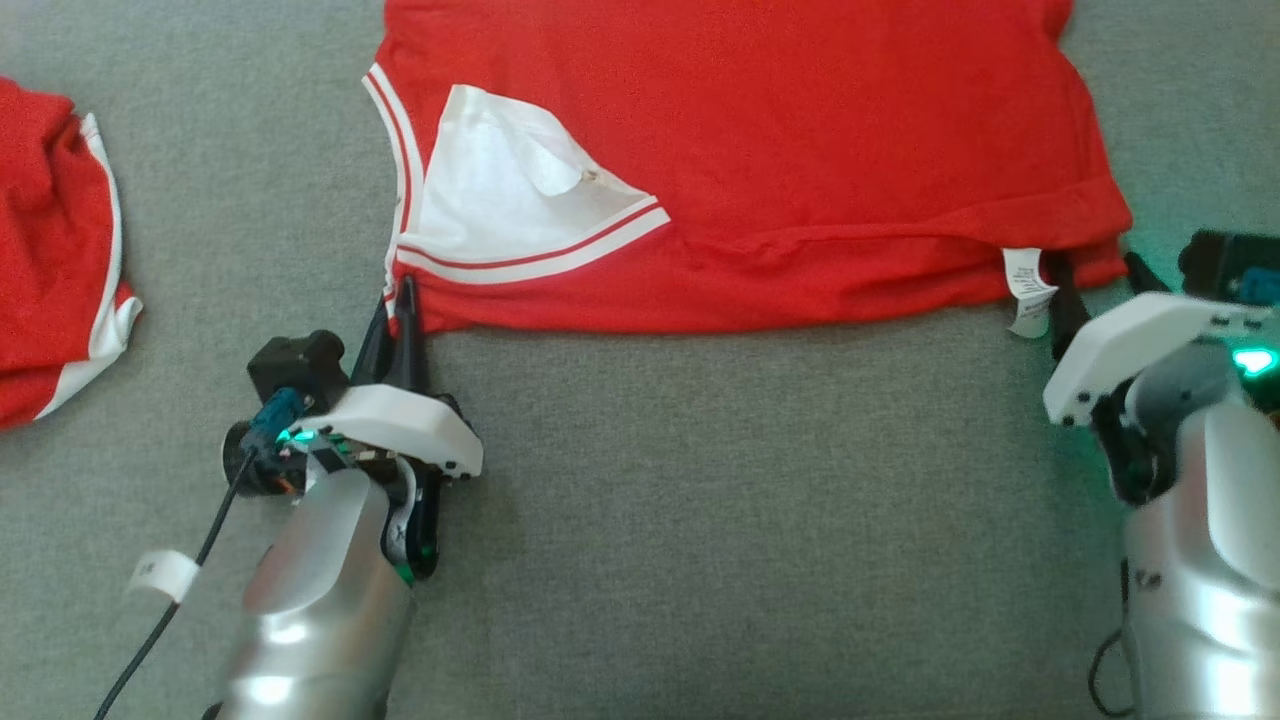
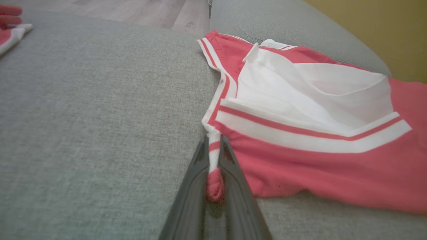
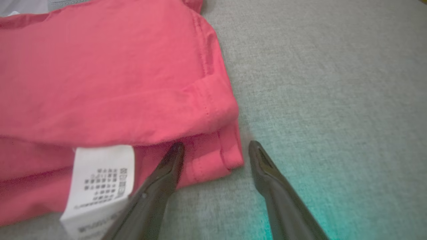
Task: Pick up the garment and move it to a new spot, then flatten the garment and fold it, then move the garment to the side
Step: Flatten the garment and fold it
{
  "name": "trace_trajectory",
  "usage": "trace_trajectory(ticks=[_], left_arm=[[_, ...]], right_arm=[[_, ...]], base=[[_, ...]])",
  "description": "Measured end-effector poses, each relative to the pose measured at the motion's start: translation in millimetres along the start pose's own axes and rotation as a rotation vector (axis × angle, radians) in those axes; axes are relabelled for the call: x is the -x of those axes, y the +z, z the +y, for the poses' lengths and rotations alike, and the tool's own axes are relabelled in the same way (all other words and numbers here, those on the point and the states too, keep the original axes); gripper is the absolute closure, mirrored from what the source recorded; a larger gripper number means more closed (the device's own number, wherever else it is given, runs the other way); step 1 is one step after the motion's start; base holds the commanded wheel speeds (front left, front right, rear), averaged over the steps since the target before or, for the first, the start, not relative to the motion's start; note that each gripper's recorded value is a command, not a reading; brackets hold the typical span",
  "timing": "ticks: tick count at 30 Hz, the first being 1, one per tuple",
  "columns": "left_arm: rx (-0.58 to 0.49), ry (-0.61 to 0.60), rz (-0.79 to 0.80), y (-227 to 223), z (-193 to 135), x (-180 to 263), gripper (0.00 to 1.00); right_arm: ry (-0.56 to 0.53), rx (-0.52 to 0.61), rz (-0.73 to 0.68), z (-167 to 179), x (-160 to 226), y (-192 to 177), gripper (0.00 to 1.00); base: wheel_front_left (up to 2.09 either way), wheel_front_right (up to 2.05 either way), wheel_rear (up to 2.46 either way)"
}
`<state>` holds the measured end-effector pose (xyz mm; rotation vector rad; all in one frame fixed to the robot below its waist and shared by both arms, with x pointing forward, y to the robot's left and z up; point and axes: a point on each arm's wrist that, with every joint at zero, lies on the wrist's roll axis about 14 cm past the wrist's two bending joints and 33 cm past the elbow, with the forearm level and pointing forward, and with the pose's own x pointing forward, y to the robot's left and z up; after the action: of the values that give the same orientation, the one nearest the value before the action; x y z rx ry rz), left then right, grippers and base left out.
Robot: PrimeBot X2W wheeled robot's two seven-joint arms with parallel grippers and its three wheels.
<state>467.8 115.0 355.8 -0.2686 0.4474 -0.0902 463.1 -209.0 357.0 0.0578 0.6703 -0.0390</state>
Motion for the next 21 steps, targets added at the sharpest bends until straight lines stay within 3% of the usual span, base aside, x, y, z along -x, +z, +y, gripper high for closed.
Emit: trace_trajectory(ticks=[4,5,6,13,18,21], left_arm=[[0.012,-0.005,-0.007,2.0,0.0,0.9,1.0],[0.015,-0.003,-0.009,2.8,0.2,1.5,1.0],[0.017,-0.007,-0.014,4.2,-0.4,2.2,1.0],[0.05,-0.017,-0.057,12.7,-1.8,18.9,1.0],[0.045,-0.04,-0.076,14.4,0.8,52.3,1.0],[0.052,-0.044,-0.037,4.6,-1.8,75.9,1.0]], right_arm=[[0.008,-0.01,0.01,2.9,-5.9,4.6,0.0],[0.01,-0.009,0.012,3.3,-5.9,4.5,0.86],[0.01,-0.009,0.012,2.9,-5.0,3.8,1.0],[0.021,-0.038,-0.057,3.5,17.8,8.3,1.0],[0.013,-0.061,-0.147,-6.1,60.6,25.4,1.0],[-0.003,-0.074,-0.124,-15.2,84.4,14.1,1.0]], base=[[0.0,0.0,0.0],[0.0,0.0,0.0],[0.0,0.0,0.0],[0.0,0.0,0.0],[0.0,0.0,0.0],[0.0,0.0,0.0]])
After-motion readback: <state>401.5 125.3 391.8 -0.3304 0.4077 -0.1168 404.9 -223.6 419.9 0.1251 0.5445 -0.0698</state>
